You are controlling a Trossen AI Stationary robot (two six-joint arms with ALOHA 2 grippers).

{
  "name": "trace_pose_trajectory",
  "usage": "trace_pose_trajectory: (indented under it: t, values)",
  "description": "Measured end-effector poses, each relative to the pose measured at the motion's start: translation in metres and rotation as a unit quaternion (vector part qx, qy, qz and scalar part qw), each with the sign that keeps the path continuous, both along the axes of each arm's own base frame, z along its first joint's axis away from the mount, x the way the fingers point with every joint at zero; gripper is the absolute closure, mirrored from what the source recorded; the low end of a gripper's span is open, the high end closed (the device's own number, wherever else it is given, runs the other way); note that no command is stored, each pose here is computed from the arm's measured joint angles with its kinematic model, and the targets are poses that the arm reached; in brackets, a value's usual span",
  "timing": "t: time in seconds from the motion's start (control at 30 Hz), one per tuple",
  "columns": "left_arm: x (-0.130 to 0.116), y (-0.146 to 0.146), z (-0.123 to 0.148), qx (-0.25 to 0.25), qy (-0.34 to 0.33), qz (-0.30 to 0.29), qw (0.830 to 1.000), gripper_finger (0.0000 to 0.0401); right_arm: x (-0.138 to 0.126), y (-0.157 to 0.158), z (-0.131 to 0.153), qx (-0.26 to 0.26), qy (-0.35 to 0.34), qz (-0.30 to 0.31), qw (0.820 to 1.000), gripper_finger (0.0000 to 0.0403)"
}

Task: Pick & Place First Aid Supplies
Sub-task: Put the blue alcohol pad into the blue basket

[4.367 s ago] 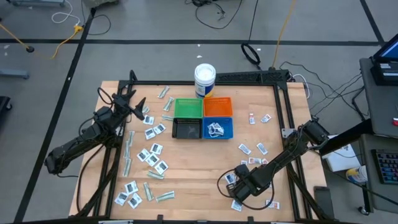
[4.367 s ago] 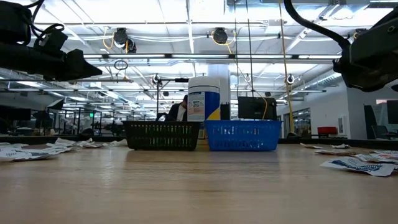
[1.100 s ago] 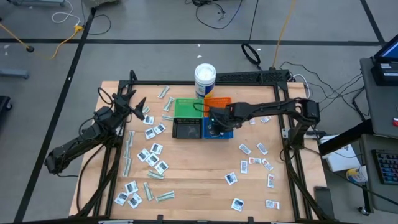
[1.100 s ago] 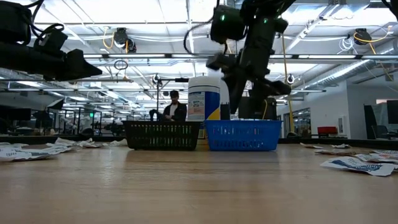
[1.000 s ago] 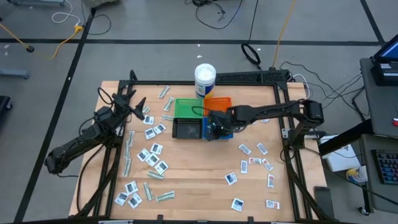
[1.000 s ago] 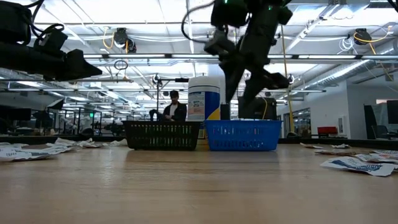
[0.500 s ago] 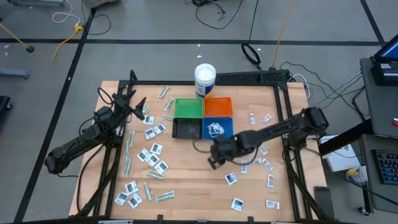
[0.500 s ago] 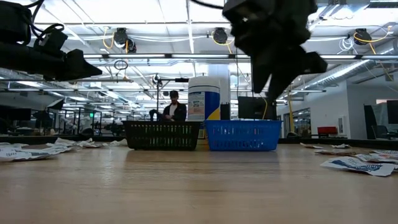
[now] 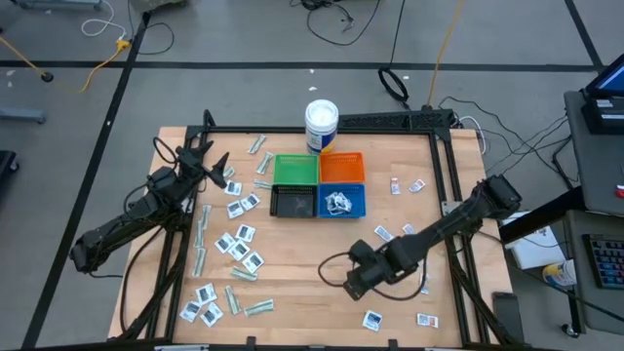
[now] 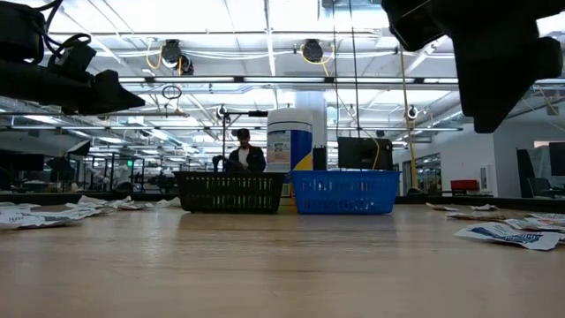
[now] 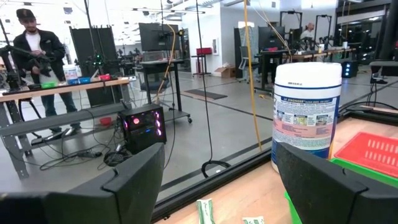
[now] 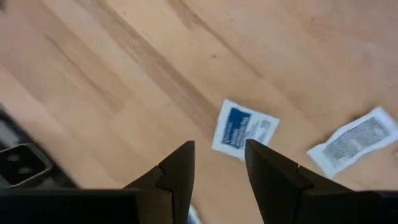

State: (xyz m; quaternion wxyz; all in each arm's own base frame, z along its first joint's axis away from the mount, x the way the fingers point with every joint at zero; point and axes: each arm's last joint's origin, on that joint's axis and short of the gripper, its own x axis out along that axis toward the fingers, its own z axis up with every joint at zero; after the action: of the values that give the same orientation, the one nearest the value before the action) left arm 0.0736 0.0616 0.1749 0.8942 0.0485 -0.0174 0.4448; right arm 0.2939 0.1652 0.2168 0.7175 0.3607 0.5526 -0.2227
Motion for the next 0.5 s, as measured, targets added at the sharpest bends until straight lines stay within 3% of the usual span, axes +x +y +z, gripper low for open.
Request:
trace_pose_trajectory:
  t: [0.37, 0.5]
  values:
    - [0.000, 0.000, 0.000, 0.000, 0.000, 0.000, 1.000, 0.0093, 0.007, 0.010, -0.040, -0.045, 0.051, 0.060, 0.996, 0.0268]
    - [0.000, 0.000, 0.000, 0.000, 0.000, 0.000, 1.000, 0.0093, 0.010, 0.012, -0.056, -0.039, 0.078, 0.073, 0.993, 0.0268]
